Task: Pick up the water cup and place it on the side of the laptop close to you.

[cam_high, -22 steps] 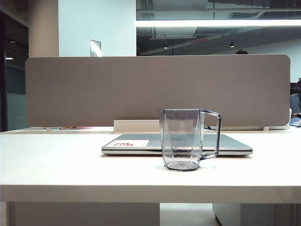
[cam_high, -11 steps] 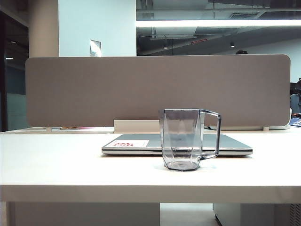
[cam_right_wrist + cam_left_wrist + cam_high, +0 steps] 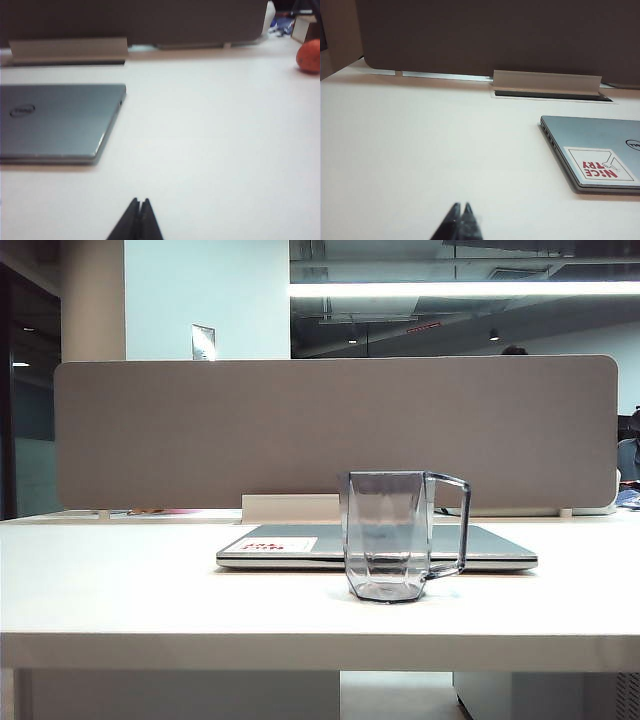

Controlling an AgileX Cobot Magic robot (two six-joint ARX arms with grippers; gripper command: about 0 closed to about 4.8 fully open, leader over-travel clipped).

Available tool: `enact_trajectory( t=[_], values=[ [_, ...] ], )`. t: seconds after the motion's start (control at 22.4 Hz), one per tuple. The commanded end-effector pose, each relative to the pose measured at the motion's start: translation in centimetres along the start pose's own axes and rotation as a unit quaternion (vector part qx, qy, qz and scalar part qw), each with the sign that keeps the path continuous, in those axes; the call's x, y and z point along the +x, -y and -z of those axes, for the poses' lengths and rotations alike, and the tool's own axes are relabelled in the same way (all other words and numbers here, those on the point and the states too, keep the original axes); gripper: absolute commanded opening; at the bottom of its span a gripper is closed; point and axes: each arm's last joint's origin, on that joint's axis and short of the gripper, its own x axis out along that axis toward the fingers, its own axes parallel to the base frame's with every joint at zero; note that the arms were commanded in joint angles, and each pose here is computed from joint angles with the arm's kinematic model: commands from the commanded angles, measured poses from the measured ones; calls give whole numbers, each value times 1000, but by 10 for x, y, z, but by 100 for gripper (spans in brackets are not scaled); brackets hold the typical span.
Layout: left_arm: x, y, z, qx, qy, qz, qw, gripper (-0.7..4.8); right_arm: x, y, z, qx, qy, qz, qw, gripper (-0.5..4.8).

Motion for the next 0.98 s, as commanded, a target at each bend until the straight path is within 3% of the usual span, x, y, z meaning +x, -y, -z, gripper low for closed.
enact_trajectory(
  t=[0.04,0.98],
  values=[
    [0,0,-2,1,5,2,1000,-3,0,0,2,-13,-3,1,1000,-2],
    [0,0,-2,1,5,2,1000,-3,0,0,3,-13,-6,1,1000,-1]
  ],
)
